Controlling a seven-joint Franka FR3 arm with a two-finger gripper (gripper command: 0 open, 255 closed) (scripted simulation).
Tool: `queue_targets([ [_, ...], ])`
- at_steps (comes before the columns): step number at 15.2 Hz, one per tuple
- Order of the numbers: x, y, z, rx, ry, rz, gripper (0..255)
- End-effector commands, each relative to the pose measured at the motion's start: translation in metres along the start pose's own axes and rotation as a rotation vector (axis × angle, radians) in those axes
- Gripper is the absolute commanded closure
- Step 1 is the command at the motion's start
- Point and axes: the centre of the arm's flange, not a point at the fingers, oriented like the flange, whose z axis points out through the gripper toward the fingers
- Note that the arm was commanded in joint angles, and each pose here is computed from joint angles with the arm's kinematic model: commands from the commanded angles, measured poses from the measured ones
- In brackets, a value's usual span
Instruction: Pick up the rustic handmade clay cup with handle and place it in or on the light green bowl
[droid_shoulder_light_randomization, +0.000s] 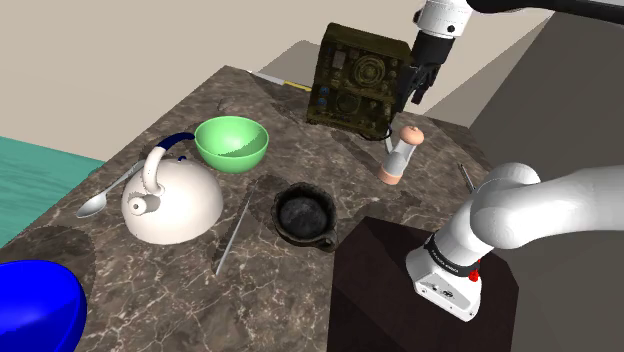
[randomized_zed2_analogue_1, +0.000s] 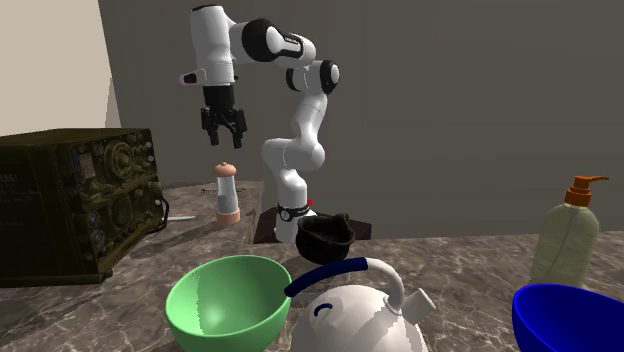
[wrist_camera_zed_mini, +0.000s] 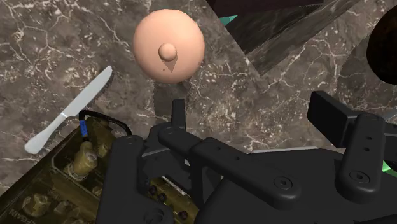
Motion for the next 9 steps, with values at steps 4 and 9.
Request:
queue_targets([
  [4, -0.004, -0.035, 0.019, -0.003, 0.008, 0.011, 0],
  [9, -0.009, -0.094, 0.050, -0.008, 0.021, 0.029, 0],
])
